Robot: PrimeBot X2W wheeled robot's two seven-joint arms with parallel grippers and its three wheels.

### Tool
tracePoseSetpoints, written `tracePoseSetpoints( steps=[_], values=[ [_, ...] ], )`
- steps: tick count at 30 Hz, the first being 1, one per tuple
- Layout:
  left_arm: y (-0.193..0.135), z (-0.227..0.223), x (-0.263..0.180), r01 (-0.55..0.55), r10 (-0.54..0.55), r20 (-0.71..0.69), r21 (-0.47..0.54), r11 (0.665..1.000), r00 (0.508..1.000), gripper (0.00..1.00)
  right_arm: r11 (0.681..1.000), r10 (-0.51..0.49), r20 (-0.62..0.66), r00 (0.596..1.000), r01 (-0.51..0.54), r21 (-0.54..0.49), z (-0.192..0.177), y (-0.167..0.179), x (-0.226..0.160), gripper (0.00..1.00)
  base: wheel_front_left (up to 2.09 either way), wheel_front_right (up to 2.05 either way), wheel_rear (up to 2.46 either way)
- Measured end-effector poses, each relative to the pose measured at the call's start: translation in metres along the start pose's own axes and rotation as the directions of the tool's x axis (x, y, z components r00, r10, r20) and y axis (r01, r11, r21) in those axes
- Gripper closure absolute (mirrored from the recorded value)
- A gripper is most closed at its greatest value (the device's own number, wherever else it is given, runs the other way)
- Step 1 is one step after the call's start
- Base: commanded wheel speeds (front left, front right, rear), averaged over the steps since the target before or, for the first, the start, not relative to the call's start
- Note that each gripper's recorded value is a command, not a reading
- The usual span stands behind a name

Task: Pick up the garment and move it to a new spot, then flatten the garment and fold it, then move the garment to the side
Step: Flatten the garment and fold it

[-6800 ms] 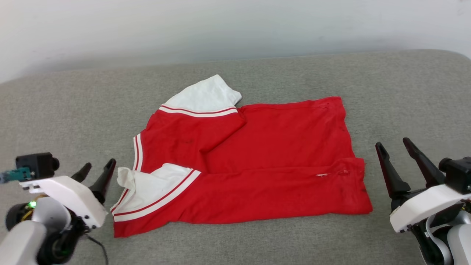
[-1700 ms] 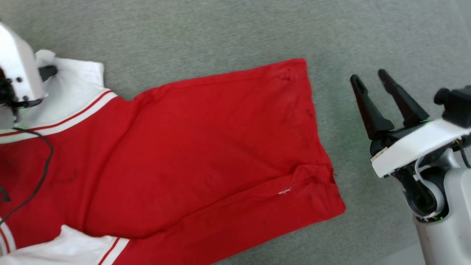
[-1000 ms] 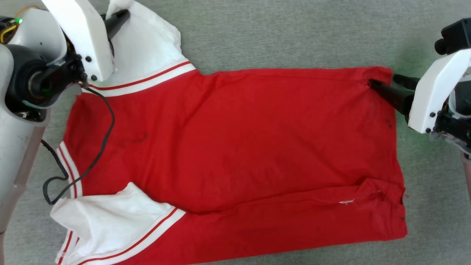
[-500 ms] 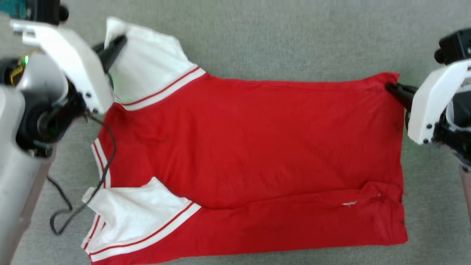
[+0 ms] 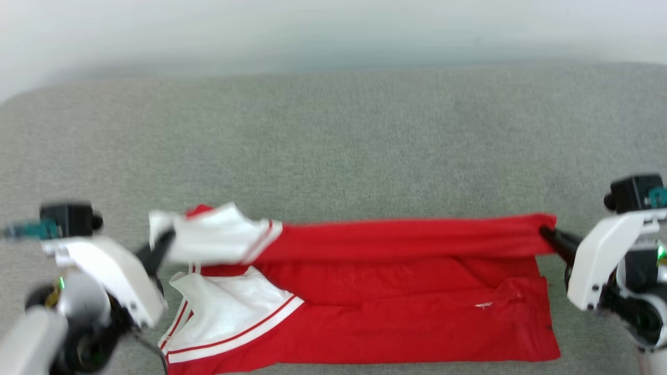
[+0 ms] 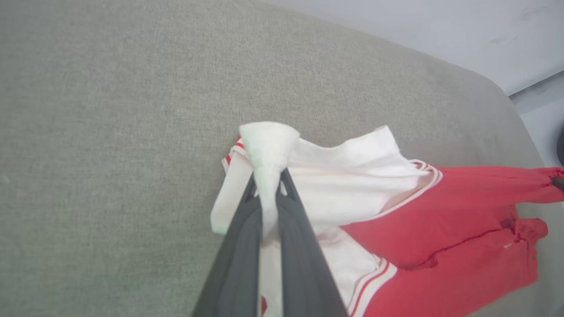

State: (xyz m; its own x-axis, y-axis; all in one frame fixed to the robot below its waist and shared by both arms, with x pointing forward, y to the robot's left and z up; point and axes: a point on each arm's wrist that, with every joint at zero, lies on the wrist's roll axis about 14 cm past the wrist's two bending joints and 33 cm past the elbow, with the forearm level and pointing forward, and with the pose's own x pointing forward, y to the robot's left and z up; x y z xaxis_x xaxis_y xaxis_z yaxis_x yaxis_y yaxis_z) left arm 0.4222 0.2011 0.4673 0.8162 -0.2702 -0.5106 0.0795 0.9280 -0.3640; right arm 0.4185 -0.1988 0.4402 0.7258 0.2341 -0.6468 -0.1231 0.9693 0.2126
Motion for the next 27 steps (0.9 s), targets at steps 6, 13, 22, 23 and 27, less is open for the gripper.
tracePoseSetpoints(
  steps=[6, 13, 22, 23, 27],
  values=[
    [0.005, -0.067, -0.029, -0.048, 0.037, -0.088, -0.129, 0.99, 0.995, 1.0, 0.996, -0.004, -0.002, 1.0, 0.004, 0.09, -0.036, 0.0, -0.014, 1.0, 0.0, 0.0, 0.0],
    [0.002, -0.108, -0.033, -0.083, 0.06, -0.101, -0.245, 0.966, 0.993, 0.0, 0.985, -0.024, -0.034, 0.999, 0.03, 0.169, -0.086, -0.003, -0.02, 0.0, 0.0, 0.0, 0.0],
    [-0.002, -0.059, -0.032, -0.063, 0.092, 0.172, -0.168, 0.984, 0.981, 0.0, 0.986, -0.037, 0.11, 0.993, 0.019, 0.163, -0.071, -0.002, -0.042, 0.0, 0.0, 0.0, 0.0],
    [-0.007, -0.052, -0.033, -0.053, 0.082, 0.205, -0.142, 0.988, 0.975, 0.0, 0.988, -0.043, 0.132, 0.99, 0.023, 0.155, -0.065, -0.005, -0.046, 0.0, 0.0, 0.0, 0.0],
    [-0.022, -0.022, -0.037, -0.033, 0.05, 0.332, -0.056, 0.998, 0.942, 0.0, 0.989, -0.064, 0.163, 0.984, 0.042, 0.14, -0.049, -0.012, -0.06, 0.0, 0.0, 0.0, 0.0]
  ],
)
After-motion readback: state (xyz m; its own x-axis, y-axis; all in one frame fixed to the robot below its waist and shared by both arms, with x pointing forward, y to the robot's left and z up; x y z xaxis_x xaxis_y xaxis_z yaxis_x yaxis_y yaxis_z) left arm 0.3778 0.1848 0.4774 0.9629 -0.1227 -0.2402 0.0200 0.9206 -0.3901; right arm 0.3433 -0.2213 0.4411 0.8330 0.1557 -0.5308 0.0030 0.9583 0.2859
